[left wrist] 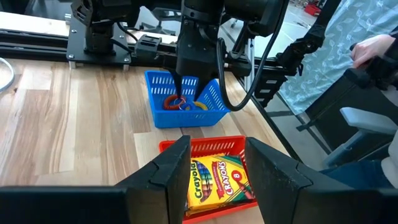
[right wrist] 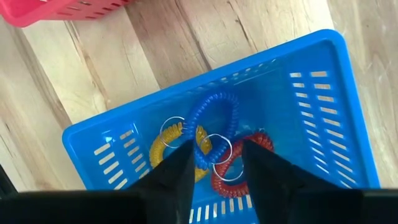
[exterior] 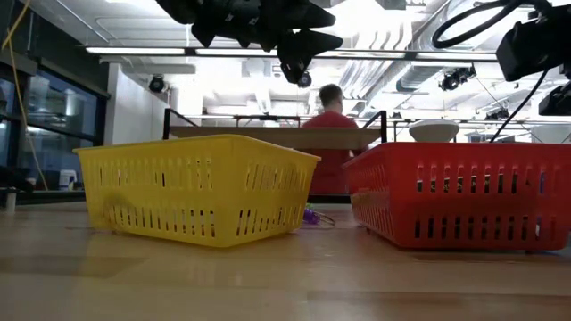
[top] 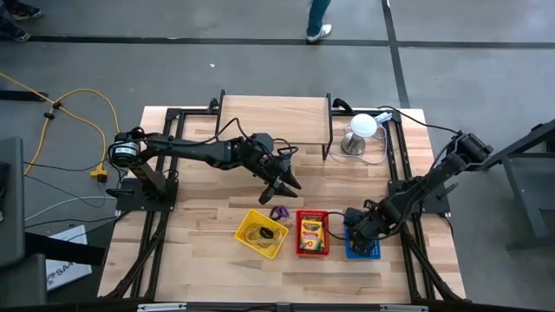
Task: Pick & Place Office Desk Supplies
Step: Put the green spring keychain into the blue bin
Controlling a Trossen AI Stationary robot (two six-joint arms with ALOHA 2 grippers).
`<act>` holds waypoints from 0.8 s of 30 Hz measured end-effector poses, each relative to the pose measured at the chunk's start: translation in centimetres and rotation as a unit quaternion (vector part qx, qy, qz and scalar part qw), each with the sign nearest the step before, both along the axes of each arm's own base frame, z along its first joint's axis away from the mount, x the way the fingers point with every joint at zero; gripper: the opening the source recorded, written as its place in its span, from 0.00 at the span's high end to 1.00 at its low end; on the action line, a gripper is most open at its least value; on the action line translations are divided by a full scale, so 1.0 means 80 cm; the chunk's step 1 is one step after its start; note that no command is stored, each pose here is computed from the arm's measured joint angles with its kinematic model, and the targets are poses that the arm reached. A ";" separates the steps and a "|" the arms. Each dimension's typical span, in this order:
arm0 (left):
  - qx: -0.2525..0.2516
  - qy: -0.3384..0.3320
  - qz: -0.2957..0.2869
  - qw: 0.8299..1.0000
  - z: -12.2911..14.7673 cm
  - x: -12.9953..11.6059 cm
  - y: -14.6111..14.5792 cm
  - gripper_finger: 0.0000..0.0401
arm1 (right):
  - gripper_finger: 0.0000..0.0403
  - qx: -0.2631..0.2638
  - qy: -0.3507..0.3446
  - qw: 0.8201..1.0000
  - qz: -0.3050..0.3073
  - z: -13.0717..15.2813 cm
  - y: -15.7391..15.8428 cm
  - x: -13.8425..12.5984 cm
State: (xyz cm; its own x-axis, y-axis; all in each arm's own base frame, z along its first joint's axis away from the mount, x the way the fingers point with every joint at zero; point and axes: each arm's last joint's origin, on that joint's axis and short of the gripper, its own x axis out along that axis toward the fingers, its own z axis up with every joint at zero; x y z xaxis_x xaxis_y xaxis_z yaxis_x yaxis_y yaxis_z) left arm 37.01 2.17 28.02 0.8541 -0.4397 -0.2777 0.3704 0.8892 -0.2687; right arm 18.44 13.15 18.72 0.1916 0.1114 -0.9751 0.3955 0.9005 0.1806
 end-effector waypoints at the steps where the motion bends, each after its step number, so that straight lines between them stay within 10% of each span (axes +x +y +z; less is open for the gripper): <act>1: 0.000 0.000 0.000 1.000 0.000 0.000 0.000 0.63 | 0.69 0.000 0.000 1.000 0.000 0.000 0.000 0.000; 24: 0.001 0.000 0.000 1.000 0.000 0.000 0.000 0.63 | 0.67 0.037 -0.098 0.994 0.043 0.054 -0.048 -0.007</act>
